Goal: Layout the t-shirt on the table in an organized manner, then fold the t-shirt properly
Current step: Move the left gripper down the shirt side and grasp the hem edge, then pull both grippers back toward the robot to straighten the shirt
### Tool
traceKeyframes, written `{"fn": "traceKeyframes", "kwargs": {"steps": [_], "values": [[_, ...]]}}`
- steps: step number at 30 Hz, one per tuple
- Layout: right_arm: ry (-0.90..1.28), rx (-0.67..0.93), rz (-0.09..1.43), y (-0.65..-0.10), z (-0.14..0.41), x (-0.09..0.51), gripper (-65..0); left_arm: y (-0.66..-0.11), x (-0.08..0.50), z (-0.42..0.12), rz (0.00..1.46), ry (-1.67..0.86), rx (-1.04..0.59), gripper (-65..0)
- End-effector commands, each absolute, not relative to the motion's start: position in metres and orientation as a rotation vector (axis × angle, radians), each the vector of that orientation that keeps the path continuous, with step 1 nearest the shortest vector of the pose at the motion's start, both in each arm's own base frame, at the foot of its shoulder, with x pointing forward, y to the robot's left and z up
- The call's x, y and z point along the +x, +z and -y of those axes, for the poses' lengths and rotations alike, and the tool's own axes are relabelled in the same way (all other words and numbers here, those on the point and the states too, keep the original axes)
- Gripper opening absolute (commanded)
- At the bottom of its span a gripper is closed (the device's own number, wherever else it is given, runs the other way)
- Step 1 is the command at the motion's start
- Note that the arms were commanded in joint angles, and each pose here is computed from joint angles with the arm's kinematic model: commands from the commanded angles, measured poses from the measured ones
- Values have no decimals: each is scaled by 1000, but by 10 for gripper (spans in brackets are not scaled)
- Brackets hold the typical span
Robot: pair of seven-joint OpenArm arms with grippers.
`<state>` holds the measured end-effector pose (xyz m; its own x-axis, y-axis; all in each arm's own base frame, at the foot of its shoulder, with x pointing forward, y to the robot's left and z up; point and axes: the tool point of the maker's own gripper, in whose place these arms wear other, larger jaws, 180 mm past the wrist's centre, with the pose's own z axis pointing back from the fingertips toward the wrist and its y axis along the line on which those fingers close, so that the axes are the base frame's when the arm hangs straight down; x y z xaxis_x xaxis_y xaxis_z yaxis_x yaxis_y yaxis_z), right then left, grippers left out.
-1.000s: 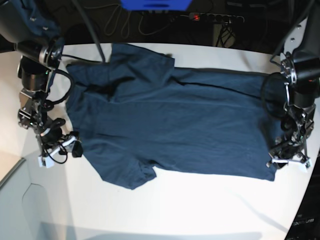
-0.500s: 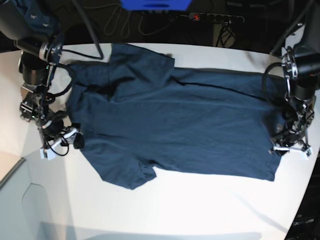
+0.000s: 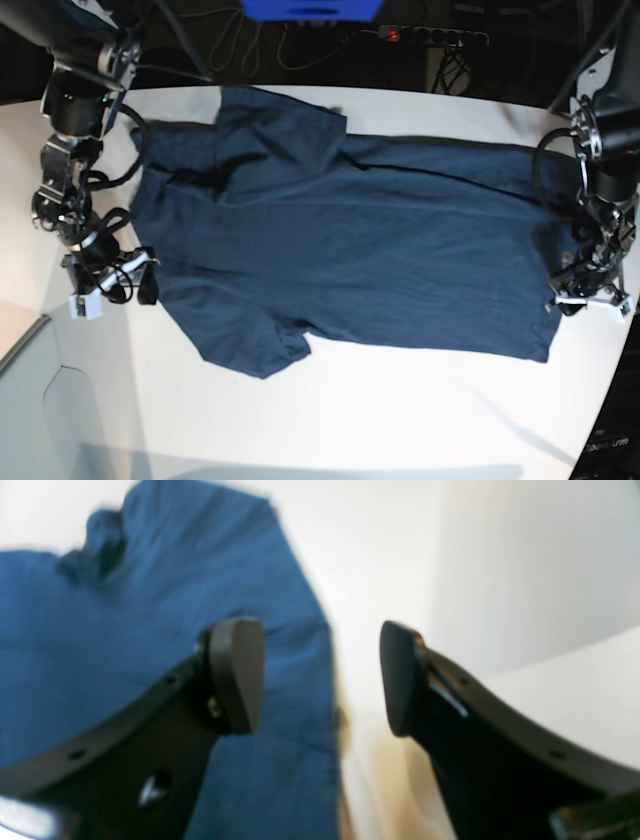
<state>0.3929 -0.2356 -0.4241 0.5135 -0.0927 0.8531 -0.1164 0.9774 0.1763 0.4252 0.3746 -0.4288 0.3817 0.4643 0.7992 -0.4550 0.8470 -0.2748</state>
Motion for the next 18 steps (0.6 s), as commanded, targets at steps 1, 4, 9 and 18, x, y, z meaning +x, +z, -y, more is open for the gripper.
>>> {"fn": "traceKeyframes", "kwargs": {"steps": [1,4,9,18], "values": [[7,221,1059,-416,242,401,-281,-407,439,-385,1088,592,-4,-347],[-18,241,1039,-420,244,411,-281,-407,438,-385,1087,592,-4,-347],[-55,283,1001,-429,239,420,-281,-407,438,-385,1085,591,-4,-347],[-7,242,1053,-416,241,412,-285,-392,442,-387,1129,563,-12,-351]]}}
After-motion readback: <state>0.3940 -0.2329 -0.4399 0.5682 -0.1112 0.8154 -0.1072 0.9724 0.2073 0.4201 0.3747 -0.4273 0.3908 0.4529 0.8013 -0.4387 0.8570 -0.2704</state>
